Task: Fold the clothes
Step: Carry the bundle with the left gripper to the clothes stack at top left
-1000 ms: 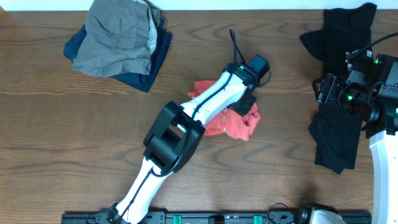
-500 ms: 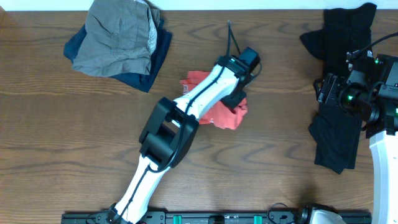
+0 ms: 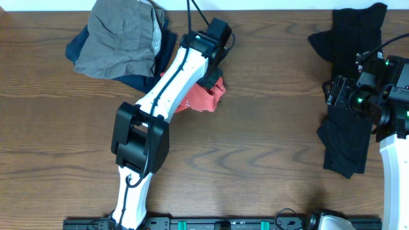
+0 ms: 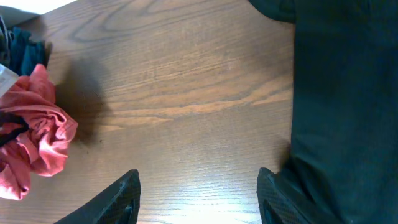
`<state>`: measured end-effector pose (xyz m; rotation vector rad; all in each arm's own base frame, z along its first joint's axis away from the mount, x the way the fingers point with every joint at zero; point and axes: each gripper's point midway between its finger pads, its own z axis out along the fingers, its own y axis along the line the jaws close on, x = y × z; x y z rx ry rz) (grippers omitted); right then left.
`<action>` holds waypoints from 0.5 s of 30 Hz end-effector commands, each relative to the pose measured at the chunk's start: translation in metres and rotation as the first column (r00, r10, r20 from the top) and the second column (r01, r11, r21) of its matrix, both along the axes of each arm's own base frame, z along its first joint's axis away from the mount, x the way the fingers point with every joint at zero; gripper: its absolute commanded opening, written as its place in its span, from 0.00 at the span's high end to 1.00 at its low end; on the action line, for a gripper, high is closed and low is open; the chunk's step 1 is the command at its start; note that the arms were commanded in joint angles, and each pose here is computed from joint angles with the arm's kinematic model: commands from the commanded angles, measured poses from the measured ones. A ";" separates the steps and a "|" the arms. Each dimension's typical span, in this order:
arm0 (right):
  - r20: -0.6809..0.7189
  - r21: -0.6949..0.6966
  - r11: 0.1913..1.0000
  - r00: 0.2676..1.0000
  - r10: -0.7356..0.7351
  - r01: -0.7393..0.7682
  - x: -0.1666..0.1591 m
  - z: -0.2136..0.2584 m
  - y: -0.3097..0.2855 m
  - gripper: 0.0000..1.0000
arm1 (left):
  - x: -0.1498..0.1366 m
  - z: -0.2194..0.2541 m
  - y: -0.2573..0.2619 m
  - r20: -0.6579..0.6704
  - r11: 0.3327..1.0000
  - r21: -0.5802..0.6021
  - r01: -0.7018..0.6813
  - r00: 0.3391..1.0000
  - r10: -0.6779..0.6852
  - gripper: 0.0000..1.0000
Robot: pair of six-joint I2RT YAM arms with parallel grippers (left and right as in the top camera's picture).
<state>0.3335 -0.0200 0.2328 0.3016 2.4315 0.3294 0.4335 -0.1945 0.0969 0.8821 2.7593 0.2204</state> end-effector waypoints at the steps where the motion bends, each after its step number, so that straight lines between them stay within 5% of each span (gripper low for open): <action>1: -0.002 -0.014 1.000 1.000 -0.003 0.003 0.001 -0.002 -0.005 0.42 | 0.001 0.010 0.008 0.014 1.000 0.017 0.006 1.000 -0.006 0.94; 7: 0.006 -0.016 1.000 1.000 -0.003 0.003 0.003 -0.001 -0.005 0.42 | 0.008 0.061 0.021 0.150 0.999 0.043 -0.023 0.989 0.016 0.94; 15: -0.011 -0.012 1.000 1.000 0.000 0.000 0.007 -0.007 -0.005 0.42 | 0.031 0.169 0.070 0.446 0.990 0.129 -0.056 0.895 -0.008 0.94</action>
